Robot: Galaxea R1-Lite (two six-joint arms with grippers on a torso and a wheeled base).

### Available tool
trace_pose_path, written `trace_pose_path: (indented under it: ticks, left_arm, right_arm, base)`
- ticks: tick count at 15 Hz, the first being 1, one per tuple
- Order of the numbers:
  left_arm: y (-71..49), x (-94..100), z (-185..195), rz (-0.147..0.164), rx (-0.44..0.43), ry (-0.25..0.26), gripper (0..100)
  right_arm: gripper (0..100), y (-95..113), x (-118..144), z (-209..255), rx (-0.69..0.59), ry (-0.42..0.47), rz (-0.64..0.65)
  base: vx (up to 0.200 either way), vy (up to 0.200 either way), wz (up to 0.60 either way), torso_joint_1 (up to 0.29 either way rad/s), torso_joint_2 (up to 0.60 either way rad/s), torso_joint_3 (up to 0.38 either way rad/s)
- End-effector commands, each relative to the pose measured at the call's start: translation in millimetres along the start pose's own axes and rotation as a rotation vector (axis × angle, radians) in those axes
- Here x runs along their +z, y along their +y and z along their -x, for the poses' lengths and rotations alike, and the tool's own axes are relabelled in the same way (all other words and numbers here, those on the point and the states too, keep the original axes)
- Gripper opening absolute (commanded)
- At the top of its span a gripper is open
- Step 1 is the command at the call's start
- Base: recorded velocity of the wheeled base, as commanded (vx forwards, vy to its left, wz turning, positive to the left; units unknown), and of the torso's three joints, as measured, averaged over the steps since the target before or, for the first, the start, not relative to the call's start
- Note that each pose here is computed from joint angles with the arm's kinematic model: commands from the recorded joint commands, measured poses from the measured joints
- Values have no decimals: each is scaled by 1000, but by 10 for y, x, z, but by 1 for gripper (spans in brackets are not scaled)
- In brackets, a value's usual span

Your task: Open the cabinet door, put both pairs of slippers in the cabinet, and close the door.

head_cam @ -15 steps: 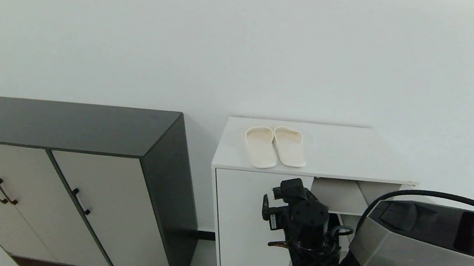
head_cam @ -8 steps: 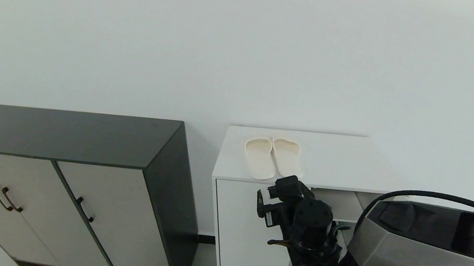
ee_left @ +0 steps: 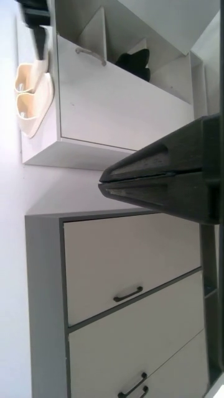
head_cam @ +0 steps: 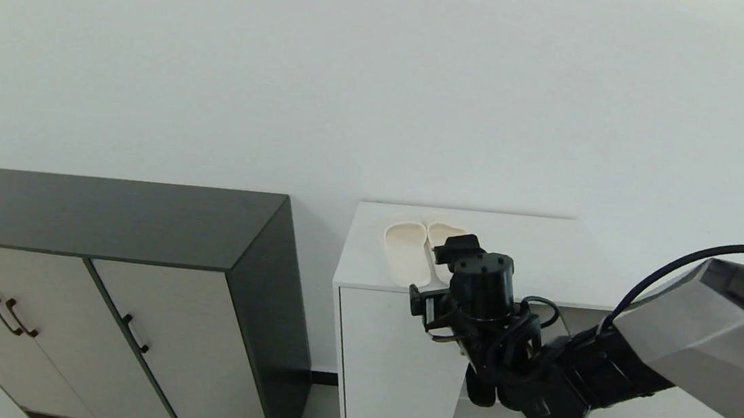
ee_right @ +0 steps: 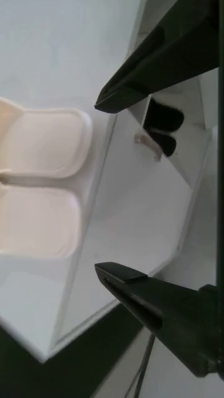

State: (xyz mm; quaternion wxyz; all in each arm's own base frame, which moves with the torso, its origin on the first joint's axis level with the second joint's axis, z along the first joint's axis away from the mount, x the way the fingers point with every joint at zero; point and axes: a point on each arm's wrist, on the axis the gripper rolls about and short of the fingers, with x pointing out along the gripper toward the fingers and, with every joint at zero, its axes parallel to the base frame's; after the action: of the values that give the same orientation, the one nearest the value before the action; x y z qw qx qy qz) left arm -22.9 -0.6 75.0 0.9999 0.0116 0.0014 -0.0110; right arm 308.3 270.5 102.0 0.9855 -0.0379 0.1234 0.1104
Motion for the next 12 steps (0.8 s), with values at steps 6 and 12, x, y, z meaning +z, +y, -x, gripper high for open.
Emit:
trace_pose_path:
  ticks: [6,12]
  left_arm:
    - [0,0,-1,0,0,2,0]
    - [0,0,-1,0,0,2,0]
  right_arm:
    - [100,-12,148,38,10,-32,-35]
    - [100,13,54,-34,12,-22,-30]
  base:
    - [167,0,0,0,-2,2]
    - [200,0,0,5,0,4]
